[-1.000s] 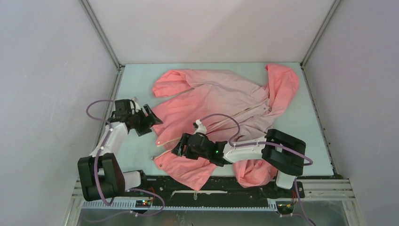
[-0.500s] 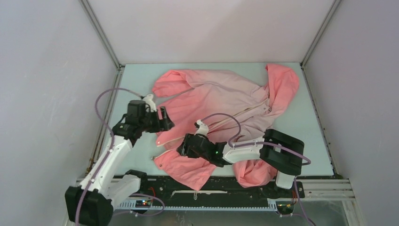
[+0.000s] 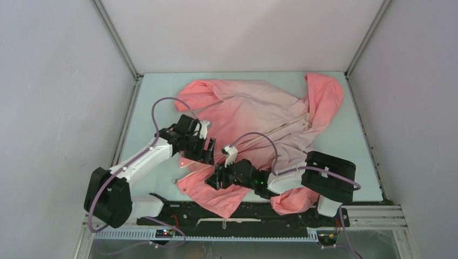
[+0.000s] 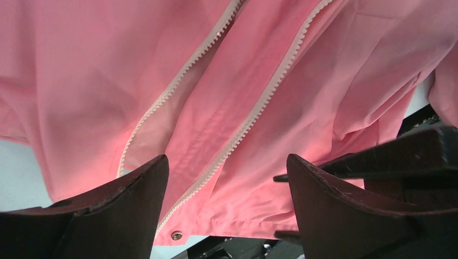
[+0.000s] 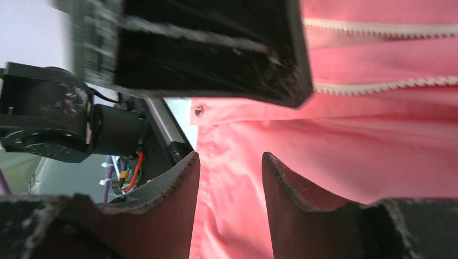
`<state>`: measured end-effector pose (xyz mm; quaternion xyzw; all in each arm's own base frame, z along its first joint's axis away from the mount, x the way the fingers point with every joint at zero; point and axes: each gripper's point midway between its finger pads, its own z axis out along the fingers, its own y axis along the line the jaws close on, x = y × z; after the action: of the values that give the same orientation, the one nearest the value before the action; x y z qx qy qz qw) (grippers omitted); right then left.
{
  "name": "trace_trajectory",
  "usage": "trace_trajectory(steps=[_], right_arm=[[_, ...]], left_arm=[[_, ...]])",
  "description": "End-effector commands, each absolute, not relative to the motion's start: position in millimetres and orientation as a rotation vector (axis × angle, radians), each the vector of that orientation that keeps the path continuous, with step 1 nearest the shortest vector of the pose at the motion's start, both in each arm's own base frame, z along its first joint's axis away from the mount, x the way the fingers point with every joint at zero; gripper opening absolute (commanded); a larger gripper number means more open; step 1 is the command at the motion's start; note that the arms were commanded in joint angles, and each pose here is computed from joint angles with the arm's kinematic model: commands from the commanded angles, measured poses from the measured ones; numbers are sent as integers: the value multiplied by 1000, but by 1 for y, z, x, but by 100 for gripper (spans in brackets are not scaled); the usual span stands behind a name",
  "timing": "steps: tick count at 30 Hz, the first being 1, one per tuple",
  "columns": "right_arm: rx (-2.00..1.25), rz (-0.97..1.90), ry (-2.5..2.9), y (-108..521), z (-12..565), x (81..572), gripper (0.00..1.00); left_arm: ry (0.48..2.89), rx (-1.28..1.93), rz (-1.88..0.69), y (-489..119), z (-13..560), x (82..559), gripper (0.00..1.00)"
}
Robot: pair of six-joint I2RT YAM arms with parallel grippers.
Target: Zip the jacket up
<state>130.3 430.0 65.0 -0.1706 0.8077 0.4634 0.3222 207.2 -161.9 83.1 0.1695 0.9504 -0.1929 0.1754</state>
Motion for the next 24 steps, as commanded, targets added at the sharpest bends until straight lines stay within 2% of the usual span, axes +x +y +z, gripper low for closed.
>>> trace_trajectory(steps=[1, 5, 10, 13, 19, 24], right_arm=[[-492, 1324, 1959, 444, 91, 135, 49], [-488, 1306, 1956, 439, 88, 140, 48], [-538, 1173, 1940, 426, 86, 151, 49], [-560, 1113, 1900, 419, 87, 158, 51], [-853, 997, 1684, 413, 107, 153, 53], [-1169, 914, 1368, 428, 105, 146, 59]], left_arm=[[2719, 571, -588, -171, 79, 203, 84], [2753, 603, -599, -176, 72, 198, 78], [2742, 609, -624, -179, 75, 196, 77], [2703, 576, -556, -173, 83, 205, 75], [2416, 273, -528, -139, 144, 246, 89], [2210, -18, -441, -89, 180, 261, 94]])
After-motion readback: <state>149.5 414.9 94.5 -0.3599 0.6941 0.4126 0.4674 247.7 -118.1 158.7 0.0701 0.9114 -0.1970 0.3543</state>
